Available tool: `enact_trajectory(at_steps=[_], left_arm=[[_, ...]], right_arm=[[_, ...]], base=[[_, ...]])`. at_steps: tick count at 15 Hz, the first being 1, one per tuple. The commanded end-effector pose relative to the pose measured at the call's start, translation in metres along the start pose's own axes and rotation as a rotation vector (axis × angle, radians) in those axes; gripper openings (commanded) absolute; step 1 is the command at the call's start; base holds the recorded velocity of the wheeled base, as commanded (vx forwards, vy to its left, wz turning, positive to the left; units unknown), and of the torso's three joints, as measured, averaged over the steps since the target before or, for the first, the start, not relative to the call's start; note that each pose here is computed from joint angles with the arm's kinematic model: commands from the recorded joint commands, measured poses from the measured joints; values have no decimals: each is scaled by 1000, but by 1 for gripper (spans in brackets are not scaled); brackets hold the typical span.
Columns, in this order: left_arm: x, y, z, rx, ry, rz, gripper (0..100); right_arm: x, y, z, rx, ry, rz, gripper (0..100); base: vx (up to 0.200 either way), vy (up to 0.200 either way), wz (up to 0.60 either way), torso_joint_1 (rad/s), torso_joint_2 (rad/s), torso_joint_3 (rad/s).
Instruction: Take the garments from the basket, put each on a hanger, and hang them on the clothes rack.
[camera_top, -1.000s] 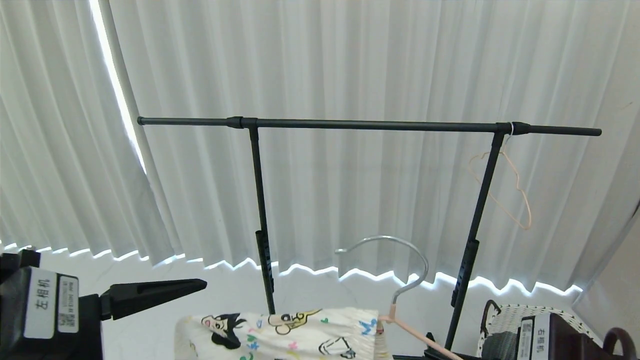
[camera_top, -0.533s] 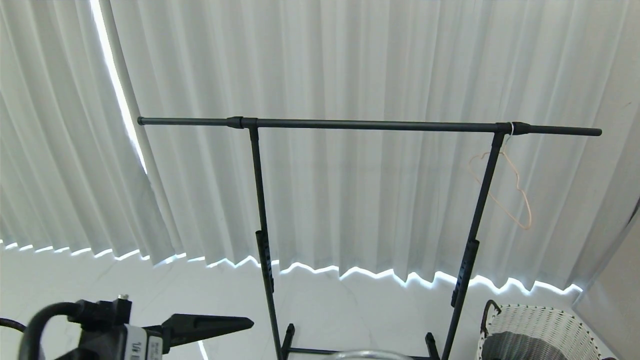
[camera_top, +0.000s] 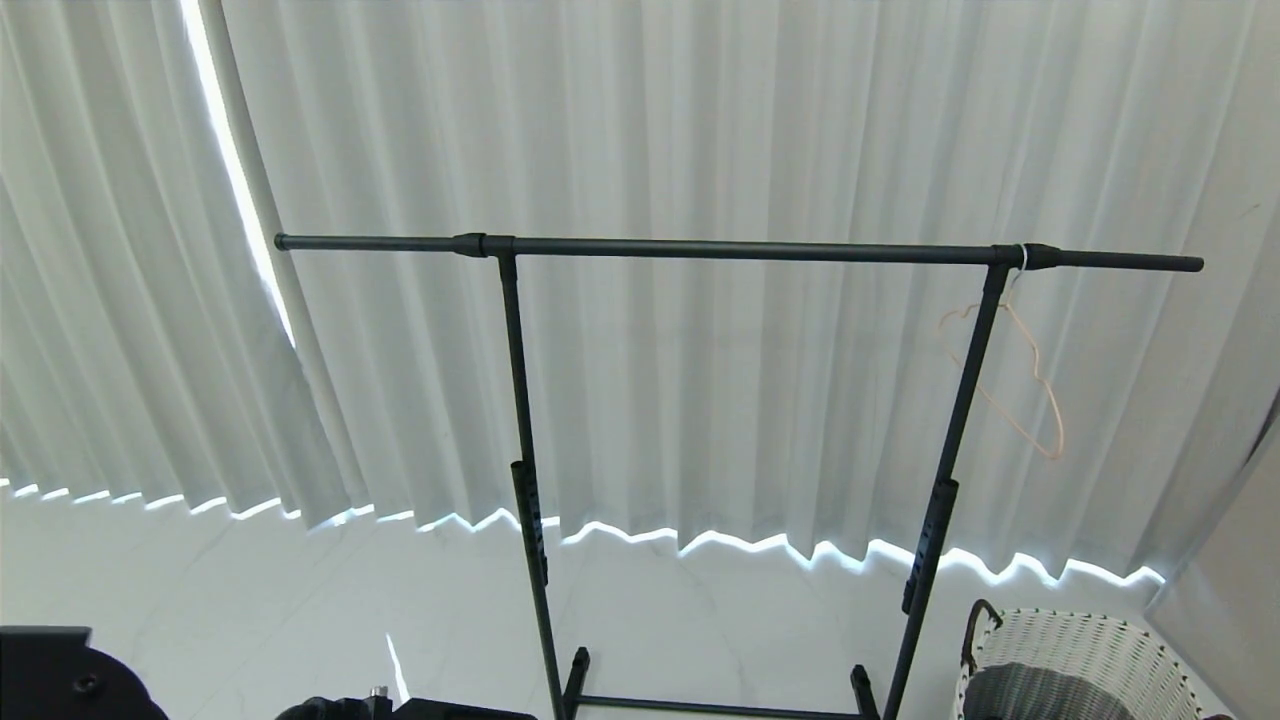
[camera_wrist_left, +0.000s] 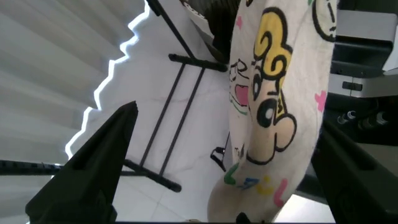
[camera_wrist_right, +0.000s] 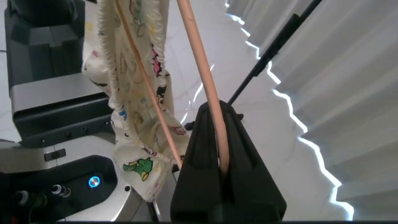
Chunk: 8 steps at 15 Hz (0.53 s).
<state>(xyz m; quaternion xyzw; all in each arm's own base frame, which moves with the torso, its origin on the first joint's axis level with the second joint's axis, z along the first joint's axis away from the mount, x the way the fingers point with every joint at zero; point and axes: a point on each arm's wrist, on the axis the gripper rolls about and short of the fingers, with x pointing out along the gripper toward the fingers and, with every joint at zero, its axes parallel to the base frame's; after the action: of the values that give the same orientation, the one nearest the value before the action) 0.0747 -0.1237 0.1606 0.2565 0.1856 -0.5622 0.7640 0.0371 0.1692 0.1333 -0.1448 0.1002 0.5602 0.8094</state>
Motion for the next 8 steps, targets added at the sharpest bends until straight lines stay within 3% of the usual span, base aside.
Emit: enact_trajectory(at_steps=[1,8], left_arm=[[2,0,0,1,10,-4,0],[2,0,-1,3,12,-5,0]], right_arm=[[1,1,0,-2,-2,6,0],[0,3,2,-24,-25,16,0]], base=[[0,0,0,0,0,0],[0,0,0,0,0,0]])
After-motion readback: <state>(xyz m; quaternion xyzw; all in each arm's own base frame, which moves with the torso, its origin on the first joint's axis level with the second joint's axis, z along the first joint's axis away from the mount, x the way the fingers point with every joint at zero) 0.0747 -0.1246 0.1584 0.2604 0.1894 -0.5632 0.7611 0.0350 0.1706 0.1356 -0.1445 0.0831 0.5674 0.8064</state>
